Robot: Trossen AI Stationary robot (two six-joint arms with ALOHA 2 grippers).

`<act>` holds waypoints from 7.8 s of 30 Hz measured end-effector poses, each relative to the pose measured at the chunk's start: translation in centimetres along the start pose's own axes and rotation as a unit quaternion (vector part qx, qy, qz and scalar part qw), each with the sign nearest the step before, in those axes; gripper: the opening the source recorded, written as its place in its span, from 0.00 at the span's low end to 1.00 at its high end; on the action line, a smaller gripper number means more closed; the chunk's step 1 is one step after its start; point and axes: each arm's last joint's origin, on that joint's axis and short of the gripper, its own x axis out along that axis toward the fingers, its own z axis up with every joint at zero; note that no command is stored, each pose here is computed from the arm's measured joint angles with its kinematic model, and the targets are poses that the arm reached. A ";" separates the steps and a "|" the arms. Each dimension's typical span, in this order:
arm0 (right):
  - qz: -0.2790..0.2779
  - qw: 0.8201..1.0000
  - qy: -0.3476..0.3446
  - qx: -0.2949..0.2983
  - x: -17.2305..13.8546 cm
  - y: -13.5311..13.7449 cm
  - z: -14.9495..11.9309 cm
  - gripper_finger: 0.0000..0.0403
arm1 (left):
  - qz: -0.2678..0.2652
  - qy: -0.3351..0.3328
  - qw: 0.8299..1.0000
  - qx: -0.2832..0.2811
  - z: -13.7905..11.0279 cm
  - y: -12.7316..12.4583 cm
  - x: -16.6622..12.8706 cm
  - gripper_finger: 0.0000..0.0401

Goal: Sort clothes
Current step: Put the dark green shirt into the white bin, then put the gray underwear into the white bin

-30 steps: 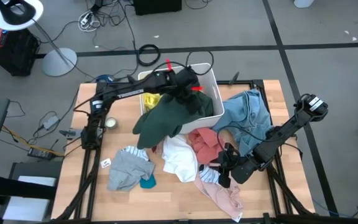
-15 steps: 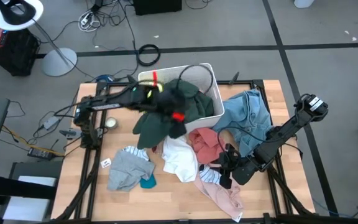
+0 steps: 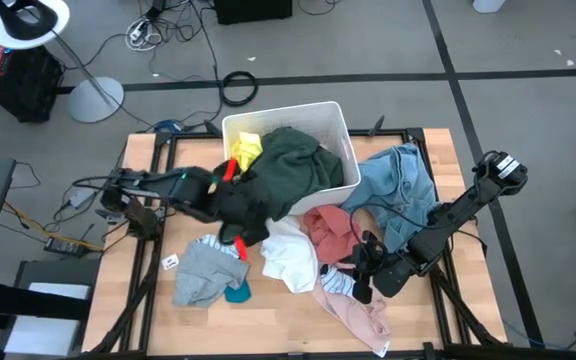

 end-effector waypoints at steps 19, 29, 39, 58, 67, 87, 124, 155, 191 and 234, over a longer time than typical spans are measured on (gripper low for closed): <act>0.012 1.000 -0.009 0.009 0.0 0.3 0.2 0.28 | -0.007 -0.035 0.995 -0.090 -8.5 0.8 3.0 0.34; 0.013 1.000 -0.010 0.010 0.0 0.3 0.2 0.28 | -0.008 -0.043 0.995 -0.084 -8.8 1.9 7.7 0.25; 0.013 1.000 -0.010 0.005 0.0 0.3 0.2 0.28 | -0.004 -0.124 0.988 -0.092 -4.6 4.9 4.1 0.01; 0.012 1.000 -0.010 0.001 0.0 0.3 0.2 0.28 | 0.024 -0.230 0.966 -0.119 2.2 11.9 9.7 0.00; 0.012 1.000 -0.009 0.001 0.0 0.3 0.2 0.28 | -0.020 -0.130 0.977 -0.165 2.0 11.0 21.0 0.11; 0.005 1.000 -0.003 -0.006 0.0 0.1 0.0 0.28 | -0.158 -0.076 0.963 -0.202 1.5 12.1 24.3 0.39; 0.009 1.000 -0.007 0.002 0.0 0.2 0.1 0.28 | -0.091 0.095 0.971 -0.200 -17.5 -2.3 3.7 0.39; 0.012 1.000 -0.010 0.007 0.0 0.3 0.2 0.28 | -0.086 0.247 0.907 -0.330 -30.4 -6.6 10.3 0.04; 0.008 1.000 -0.014 0.005 0.0 0.2 0.2 0.28 | 0.007 -0.101 0.977 -0.189 -4.3 8.7 -5.4 0.00; -0.003 1.000 -0.015 0.000 0.0 0.1 0.1 0.28 | -0.069 0.040 0.982 -0.170 -1.5 11.5 19.6 0.47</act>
